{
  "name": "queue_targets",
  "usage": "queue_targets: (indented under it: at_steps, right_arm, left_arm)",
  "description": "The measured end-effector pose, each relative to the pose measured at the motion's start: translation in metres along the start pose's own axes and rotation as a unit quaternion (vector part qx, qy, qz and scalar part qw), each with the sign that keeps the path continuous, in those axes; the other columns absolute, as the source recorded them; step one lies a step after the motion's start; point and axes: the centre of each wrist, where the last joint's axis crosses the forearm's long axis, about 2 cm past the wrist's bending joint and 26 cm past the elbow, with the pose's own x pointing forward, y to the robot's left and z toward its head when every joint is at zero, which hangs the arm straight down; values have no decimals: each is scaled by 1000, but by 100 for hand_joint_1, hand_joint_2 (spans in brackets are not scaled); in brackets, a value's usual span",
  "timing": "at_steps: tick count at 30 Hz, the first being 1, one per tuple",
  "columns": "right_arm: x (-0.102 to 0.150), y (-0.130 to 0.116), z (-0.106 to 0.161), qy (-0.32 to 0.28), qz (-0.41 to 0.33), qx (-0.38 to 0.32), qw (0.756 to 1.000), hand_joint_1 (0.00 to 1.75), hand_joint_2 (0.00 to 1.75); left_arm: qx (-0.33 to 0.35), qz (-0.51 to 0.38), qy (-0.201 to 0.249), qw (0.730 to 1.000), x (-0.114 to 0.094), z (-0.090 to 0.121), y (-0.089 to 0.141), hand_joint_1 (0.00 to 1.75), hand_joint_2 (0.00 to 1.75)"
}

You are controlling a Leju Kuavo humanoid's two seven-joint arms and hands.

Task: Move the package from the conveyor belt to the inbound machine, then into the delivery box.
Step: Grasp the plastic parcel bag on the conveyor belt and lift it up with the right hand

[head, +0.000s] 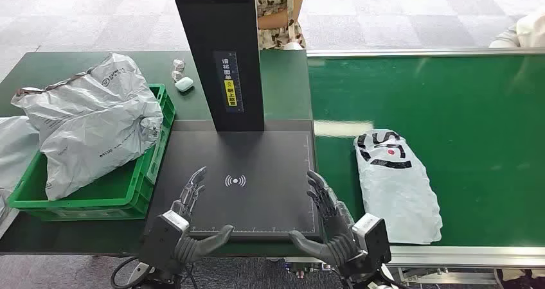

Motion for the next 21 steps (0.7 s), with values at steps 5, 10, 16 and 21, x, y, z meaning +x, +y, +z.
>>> queue_targets:
  at_steps: [5,10,16,21]
  right_arm:
    - [0,0,0,1,1,1,1000,0,175]
    - [0,0,0,1,0,-2,1000,0,175]
    - [-2,1,1,3,-3,-2,1000,0,175]
    - [-3,1,2,2,-2,-4,1000,0,175]
  left_arm:
    - [0,0,0,1000,0,0,0,0,175]
    - [0,-1,0,1000,0,0,0,0,175]
    - [0,-4,1,1000,0,0,0,0,175]
    - [-1,-7,2,1000,0,0,1,0,175]
